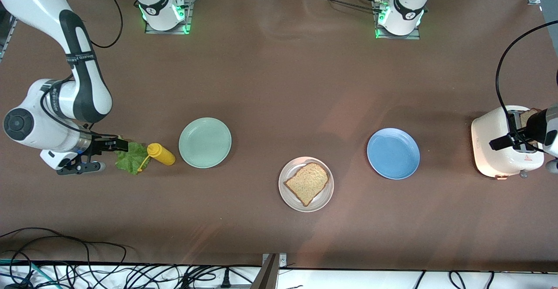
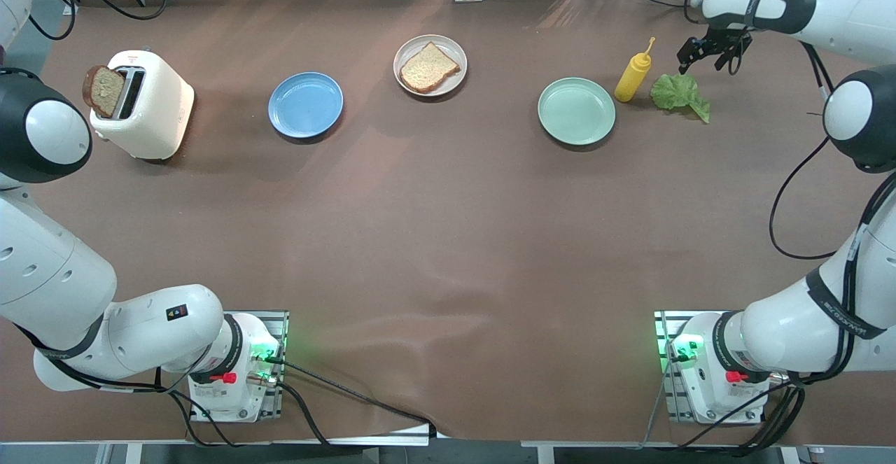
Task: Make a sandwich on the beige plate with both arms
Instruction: 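Lower the right gripper onto the green lettuce leaf and grasp it, then lift the lettuce with the right gripper and carry it to the bread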
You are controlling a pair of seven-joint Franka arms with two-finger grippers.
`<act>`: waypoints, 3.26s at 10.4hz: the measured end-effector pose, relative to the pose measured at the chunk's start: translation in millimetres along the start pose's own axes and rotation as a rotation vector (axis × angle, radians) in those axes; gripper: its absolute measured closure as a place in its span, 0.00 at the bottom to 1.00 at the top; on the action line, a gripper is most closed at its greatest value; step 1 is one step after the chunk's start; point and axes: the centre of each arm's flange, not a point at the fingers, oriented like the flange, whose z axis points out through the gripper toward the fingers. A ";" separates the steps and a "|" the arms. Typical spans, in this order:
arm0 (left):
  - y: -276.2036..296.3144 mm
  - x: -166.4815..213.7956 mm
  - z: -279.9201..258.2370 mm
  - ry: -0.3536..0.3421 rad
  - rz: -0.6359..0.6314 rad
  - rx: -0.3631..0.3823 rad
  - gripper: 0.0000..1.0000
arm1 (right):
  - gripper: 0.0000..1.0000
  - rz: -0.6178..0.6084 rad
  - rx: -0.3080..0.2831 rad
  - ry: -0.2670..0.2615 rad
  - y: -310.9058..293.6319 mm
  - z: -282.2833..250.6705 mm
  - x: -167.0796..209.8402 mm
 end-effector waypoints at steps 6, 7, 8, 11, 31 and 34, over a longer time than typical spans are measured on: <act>-4.3 0.9 0.7 -0.001 0.017 0.000 0.00 | 0.00 -0.064 0.042 0.033 20.5 52.1 -0.8; -3.2 0.6 0.6 -0.003 0.018 -0.008 0.00 | 0.00 -0.053 0.053 0.035 19.9 56.4 -1.1; -1.9 0.2 0.5 -0.006 0.019 -0.017 0.00 | 0.00 -0.049 0.055 0.033 19.8 61.2 -1.9; 3.0 -1.3 0.1 -0.017 0.018 -0.056 0.00 | 0.10 -0.043 0.049 0.036 19.3 78.1 -11.7; 27.6 -53.1 -38.0 0.038 0.115 -0.140 0.00 | 0.89 -0.034 0.143 0.044 -165.6 -171.0 -15.8; 18.4 -50.3 -37.7 0.044 0.146 -0.140 0.00 | 0.89 0.050 0.189 0.049 -270.4 -166.3 13.8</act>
